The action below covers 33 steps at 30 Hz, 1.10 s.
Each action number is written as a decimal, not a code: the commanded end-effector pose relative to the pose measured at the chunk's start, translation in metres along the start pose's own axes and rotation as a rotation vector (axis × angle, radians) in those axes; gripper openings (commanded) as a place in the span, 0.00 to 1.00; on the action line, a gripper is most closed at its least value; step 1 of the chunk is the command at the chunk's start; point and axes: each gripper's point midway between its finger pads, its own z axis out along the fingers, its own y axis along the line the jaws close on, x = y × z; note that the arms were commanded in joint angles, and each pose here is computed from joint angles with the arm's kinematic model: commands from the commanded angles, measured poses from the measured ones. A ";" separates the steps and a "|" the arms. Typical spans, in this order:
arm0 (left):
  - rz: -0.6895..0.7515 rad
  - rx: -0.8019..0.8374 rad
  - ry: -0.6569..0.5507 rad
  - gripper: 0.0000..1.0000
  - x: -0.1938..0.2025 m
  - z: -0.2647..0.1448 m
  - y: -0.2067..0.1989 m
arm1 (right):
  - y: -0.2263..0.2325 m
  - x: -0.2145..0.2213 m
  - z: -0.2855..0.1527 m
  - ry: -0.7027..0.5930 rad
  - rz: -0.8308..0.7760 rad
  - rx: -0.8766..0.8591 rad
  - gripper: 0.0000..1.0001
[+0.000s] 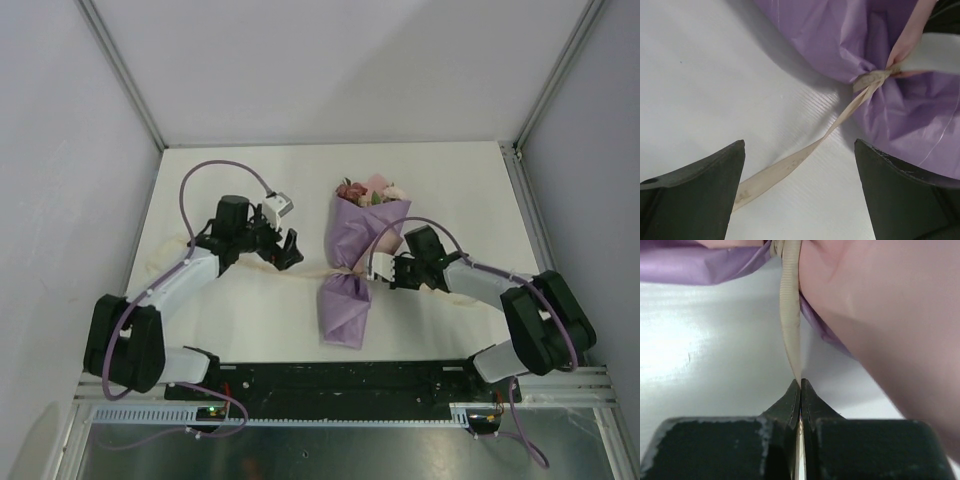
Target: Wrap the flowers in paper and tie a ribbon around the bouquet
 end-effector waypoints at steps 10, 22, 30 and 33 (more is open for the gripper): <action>0.614 0.155 0.196 0.88 0.018 0.001 -0.028 | 0.010 0.012 -0.044 -0.017 0.137 0.010 0.00; 0.553 0.263 0.343 0.85 0.035 0.067 -0.077 | 0.012 0.015 -0.043 -0.002 0.185 0.017 0.00; 0.427 0.249 0.431 0.71 0.069 0.099 -0.073 | 0.012 0.019 -0.046 -0.007 0.193 0.024 0.00; 0.381 0.226 0.423 0.44 0.072 0.100 -0.070 | 0.013 0.022 -0.046 0.000 0.197 0.021 0.00</action>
